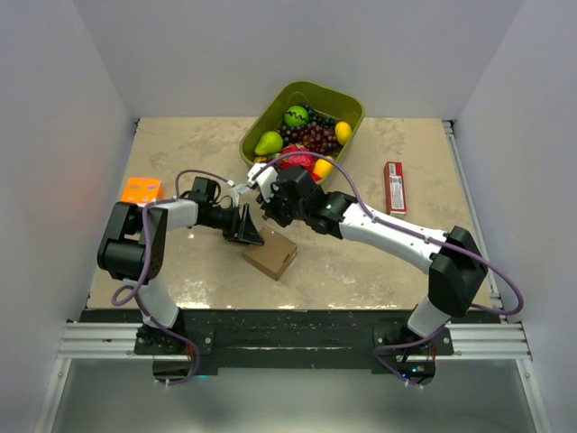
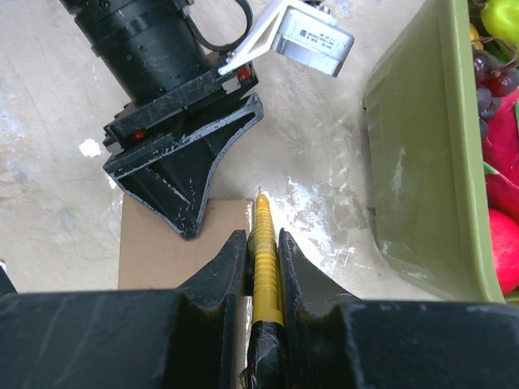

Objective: Unpack the express box

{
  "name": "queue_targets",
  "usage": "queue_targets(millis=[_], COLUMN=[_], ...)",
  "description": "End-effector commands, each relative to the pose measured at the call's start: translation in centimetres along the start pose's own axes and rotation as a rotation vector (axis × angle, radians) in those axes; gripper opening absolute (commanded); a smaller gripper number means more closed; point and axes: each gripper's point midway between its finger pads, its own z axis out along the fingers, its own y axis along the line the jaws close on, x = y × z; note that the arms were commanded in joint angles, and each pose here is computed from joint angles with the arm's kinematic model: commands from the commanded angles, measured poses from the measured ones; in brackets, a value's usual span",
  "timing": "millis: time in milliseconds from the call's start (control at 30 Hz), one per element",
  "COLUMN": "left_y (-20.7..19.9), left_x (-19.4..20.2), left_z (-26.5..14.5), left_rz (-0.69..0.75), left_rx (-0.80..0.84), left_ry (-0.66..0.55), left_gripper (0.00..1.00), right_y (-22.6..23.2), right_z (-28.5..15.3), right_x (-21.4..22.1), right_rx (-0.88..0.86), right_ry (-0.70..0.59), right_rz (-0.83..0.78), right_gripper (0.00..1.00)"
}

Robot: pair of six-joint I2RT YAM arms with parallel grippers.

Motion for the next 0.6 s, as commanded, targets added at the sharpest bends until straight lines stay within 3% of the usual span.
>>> queue_targets(millis=[0, 567], left_y=[2.4, 2.5], left_x=[0.7, 0.7], left_z=[0.3, 0.3], left_rz=[-0.028, -0.032], left_rx=[-0.094, -0.099], left_ry=[0.016, 0.017], left_gripper=[0.58, 0.58], right_y=[0.0, 0.7], right_z=[-0.7, 0.4], right_x=[-1.6, -1.0], right_rx=[0.030, 0.008], right_ry=[-0.062, -0.046], right_rz=[0.009, 0.000], right_gripper=[0.00, 0.00])
